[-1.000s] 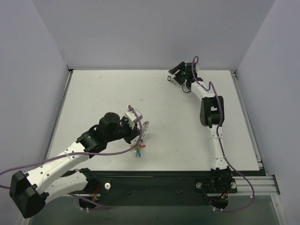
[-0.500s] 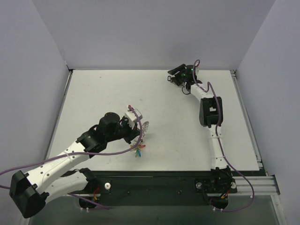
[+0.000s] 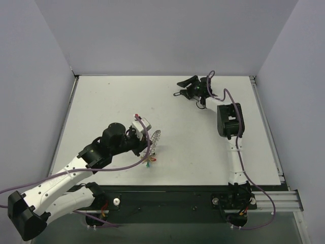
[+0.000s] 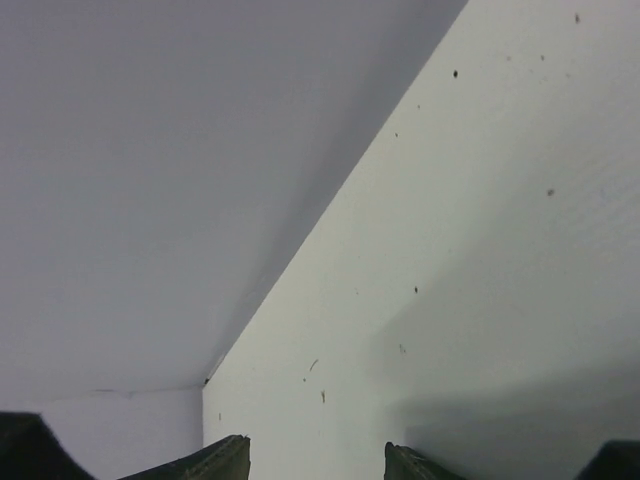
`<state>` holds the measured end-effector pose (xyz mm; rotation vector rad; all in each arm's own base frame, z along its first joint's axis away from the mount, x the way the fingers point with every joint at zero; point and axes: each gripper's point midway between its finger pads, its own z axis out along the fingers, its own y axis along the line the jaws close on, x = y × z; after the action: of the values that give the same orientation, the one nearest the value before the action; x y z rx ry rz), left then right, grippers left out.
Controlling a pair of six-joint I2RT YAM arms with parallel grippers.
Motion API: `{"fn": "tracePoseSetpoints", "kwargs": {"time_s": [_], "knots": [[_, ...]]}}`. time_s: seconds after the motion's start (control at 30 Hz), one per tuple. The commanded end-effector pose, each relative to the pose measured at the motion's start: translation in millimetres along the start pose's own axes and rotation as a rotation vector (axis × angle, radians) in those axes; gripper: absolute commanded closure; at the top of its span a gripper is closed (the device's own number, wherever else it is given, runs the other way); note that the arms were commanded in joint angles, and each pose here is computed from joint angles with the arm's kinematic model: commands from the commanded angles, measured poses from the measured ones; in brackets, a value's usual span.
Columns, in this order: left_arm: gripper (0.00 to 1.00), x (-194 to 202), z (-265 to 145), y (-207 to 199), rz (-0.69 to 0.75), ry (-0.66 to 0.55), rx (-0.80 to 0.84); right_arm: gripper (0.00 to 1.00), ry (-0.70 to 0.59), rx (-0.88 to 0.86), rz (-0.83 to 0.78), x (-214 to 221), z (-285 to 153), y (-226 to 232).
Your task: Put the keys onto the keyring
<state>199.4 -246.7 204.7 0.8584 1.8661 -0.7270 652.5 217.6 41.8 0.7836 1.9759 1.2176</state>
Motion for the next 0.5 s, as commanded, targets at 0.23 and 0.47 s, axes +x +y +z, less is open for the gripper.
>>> {"fn": "tracePoseSetpoints", "kwargs": {"time_s": [0.23, 0.47], "knots": [[1.0, -50.3, -25.7, -4.5, 0.025, -0.15, -0.008, 0.46, 0.102, -0.05, 0.059, 45.3, -58.3, 13.4], [1.0, -56.5, -37.9, -8.3, 0.016, -0.193, -0.003, 0.45, 0.218, 0.007, 0.062, 96.5, -97.3, -6.6]]}}
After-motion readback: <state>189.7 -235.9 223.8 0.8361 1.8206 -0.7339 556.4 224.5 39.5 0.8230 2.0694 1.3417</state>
